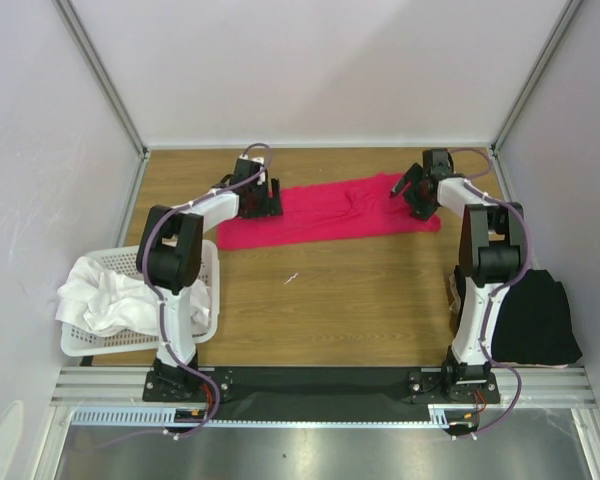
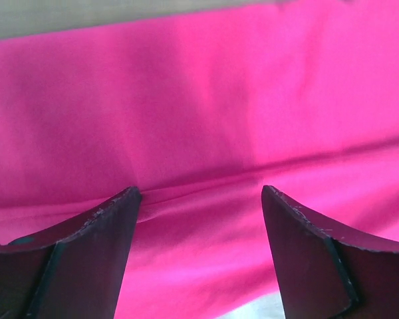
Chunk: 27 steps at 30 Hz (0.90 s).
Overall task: Fold and stack the t-shirts
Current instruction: Fold the tshirt
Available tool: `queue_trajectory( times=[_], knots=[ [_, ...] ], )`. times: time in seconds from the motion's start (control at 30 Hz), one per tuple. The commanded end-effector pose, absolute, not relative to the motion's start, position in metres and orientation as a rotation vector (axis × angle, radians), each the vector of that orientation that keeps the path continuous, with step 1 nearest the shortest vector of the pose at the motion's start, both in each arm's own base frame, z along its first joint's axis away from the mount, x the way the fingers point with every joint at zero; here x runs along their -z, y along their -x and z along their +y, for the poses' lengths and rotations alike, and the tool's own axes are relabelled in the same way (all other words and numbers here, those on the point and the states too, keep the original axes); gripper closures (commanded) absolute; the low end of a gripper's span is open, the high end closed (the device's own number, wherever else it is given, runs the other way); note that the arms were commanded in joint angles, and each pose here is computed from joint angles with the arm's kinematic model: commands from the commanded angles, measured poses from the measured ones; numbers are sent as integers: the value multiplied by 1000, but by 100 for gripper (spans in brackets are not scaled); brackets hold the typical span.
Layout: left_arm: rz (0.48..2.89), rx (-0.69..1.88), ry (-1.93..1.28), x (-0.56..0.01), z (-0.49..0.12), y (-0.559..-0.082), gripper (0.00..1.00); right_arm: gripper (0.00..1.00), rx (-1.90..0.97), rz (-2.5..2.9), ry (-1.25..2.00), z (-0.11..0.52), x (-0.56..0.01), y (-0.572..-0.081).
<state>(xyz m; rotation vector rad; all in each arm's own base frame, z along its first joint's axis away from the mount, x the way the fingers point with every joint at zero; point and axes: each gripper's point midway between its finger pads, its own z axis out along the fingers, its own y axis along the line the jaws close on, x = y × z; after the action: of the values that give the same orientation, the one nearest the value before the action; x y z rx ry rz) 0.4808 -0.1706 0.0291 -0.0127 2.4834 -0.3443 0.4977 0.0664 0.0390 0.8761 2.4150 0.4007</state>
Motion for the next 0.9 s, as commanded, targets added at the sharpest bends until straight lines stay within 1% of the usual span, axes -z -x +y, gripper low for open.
queue_trajectory(
  times=[0.0, 0.07, 0.1, 0.13, 0.17, 0.2, 0.27, 0.3, 0.33, 0.37, 0.4, 0.47, 0.5, 0.67, 0.83, 0.87],
  knots=[
    [2710, 260, 79, 1, -171, -408, 20, 15, -281, 2437, -832, 44, -15, -521],
    [2745, 255, 80, 1, -177, -387, 20, 15, -263, 2462, -784, 45, -4, -532],
    [2777, 263, 70, 5, -186, -368, 20, 15, -260, 2467, -767, 47, -1, -537],
    [2774, 299, 51, -4, -194, -358, 21, 15, -269, 2434, -745, 46, -12, -553],
    [2787, 307, 35, -6, -199, -347, 21, 15, -257, 2459, -726, 47, 1, -555],
    [2820, 305, -31, -1, -208, -325, 22, 15, -258, 2453, -713, 48, 1, -561],
    [2856, 320, -109, -4, -217, -298, 22, 15, -268, 2428, -669, 53, -4, -575],
    [2892, 319, -175, 2, -226, -276, 23, 15, -269, 2432, -659, 54, 2, -578],
    [2908, 332, -210, 3, -231, -263, 23, 15, -276, 2431, -637, 59, 3, -582],
    [2917, 374, -246, 1, -239, -251, 23, 15, -296, 2412, -603, 68, -4, -590],
    [2947, 381, -292, 6, -247, -229, 23, 15, -301, 2420, -585, 73, 1, -592],
    [2964, 410, -345, 8, -258, -210, 23, 15, -345, 2413, -538, 92, -1, -597],
    [2984, 430, -399, 11, -268, -193, 24, 15, -359, 2410, -523, 98, 0, -601],
    [2984, 495, -577, 9, -295, -164, 24, 15, -419, 2409, -449, 143, 2, -602],
    [2955, 647, -732, 7, -325, -137, 26, 16, -474, 2404, -344, 188, 5, -602],
    [2954, 660, -765, 9, -329, -130, 26, 16, -470, 2426, -330, 196, 16, -599]
  ],
)
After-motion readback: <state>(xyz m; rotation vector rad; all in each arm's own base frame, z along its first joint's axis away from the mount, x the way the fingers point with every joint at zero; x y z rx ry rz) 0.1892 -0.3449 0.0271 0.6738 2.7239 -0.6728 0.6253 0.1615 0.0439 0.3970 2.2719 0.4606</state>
